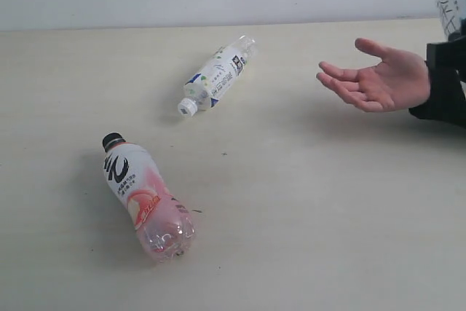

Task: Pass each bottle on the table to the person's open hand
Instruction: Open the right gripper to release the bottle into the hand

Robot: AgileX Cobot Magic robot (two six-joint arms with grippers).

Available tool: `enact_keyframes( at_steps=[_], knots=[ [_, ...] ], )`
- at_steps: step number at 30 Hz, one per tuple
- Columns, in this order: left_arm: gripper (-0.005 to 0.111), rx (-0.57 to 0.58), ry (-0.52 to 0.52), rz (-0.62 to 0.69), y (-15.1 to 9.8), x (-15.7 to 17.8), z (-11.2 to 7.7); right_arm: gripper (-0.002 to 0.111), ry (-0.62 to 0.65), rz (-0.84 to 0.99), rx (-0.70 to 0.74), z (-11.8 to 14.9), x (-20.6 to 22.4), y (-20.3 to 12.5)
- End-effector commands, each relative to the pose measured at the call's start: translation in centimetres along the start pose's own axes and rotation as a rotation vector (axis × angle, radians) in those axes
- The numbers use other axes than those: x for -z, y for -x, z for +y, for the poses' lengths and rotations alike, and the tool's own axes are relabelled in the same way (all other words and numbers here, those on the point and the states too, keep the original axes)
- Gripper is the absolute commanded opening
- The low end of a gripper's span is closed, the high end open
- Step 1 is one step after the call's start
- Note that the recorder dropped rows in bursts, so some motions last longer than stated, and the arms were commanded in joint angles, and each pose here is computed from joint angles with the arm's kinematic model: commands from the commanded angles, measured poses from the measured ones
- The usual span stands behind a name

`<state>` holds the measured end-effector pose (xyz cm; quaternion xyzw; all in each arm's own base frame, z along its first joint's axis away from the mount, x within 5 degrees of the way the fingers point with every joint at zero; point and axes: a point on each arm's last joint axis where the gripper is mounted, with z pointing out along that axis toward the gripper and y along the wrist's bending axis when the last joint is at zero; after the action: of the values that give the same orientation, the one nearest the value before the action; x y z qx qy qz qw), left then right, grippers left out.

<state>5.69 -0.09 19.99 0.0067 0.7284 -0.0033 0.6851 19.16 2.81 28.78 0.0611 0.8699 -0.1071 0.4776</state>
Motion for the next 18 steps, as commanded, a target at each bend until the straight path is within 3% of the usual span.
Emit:
enact_keyframes(
  at_steps=[1, 9, 18],
  knots=[
    [0.000, 0.000, 0.001, -0.008, 0.1, 0.1, 0.0, 0.000, 0.077, 0.019, -0.045, 0.4, -3.1, 1.2],
    [0.000, 0.000, 0.001, -0.008, 0.1, 0.1, 0.0, 0.000, 0.149, 0.295, -0.011, 1.2, -10.5, -0.9],
    [0.000, 0.000, 0.001, -0.008, 0.1, 0.1, 0.0, 0.000, 0.183, 0.399, -0.054, 1.8, -15.1, -3.6]
  ],
)
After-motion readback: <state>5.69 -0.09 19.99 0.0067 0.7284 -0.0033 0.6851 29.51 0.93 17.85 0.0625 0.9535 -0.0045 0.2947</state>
